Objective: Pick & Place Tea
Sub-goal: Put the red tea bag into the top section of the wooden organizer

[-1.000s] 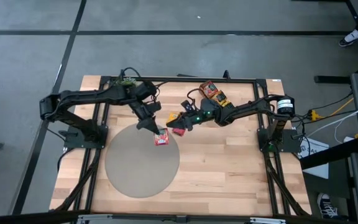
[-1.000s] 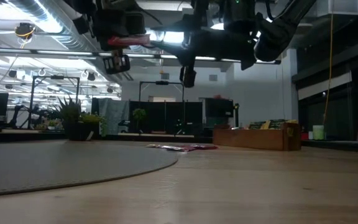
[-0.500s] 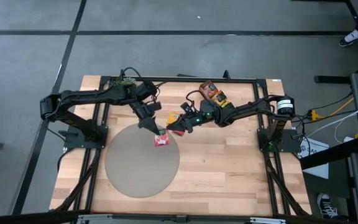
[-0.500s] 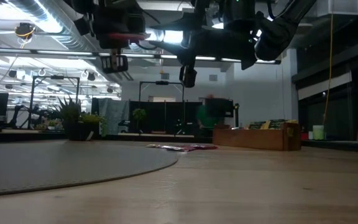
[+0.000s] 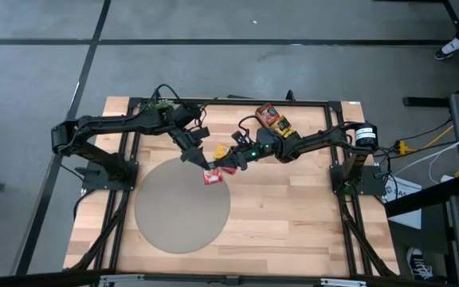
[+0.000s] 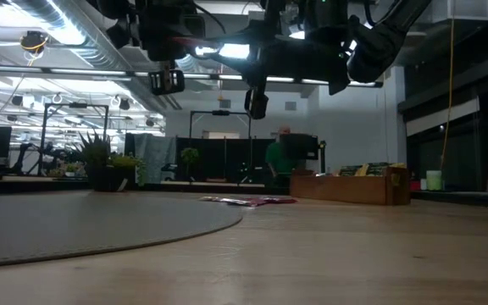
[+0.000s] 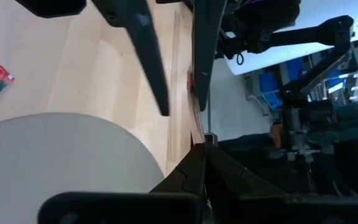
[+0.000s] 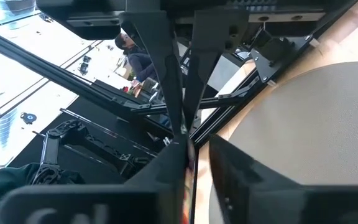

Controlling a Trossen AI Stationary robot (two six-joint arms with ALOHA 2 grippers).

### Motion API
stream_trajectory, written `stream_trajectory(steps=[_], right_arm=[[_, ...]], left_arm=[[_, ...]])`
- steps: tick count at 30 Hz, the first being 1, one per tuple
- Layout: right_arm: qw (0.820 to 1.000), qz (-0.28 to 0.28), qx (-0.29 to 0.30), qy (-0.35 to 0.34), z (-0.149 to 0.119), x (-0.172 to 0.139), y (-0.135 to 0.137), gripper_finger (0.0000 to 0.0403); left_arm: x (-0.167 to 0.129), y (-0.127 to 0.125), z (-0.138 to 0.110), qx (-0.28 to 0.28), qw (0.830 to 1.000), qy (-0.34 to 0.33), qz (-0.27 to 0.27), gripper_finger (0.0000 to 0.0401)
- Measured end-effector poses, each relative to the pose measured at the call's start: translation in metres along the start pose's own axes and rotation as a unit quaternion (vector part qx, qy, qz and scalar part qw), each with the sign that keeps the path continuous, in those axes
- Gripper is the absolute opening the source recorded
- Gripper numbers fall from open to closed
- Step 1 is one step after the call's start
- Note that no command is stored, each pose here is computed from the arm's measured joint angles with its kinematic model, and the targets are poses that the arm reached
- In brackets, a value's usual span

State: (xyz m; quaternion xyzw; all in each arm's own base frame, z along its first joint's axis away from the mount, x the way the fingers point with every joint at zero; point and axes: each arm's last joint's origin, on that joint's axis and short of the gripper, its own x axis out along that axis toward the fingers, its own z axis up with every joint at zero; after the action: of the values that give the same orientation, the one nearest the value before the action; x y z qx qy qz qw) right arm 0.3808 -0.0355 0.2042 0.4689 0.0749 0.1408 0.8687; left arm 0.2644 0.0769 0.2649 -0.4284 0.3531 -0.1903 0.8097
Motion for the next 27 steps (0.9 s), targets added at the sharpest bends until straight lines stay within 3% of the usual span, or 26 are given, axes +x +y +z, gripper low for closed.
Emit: stream_trajectory(steps=[5,14,20,24,27], right_arm=[[1.000,0.000,0.001,0.000,0.000,0.000,0.000,0.0010],[1.000,0.006,0.013,0.014,0.004,-0.005,0.012,0.0004],[0.994,-0.085,0.042,0.047,-0.009,-0.026,0.008,0.0003],[0.989,-0.142,0.032,-0.003,-0.009,-0.051,0.012,0.0002],[0.973,-0.218,0.031,-0.063,-0.007,-0.075,0.013,0.0002]], left_arm=[[0.000,0.001,0.000,0.000,1.000,-0.007,0.015,0.0003],[-0.001,0.002,-0.001,0.000,1.000,-0.007,0.029,0.0032],[-0.001,0.003,-0.003,0.015,1.000,0.004,0.026,0.0094],[-0.002,0.006,-0.008,0.025,0.999,0.022,0.034,0.0132],[-0.006,0.010,-0.011,0.029,0.998,0.031,0.042,0.0151]])
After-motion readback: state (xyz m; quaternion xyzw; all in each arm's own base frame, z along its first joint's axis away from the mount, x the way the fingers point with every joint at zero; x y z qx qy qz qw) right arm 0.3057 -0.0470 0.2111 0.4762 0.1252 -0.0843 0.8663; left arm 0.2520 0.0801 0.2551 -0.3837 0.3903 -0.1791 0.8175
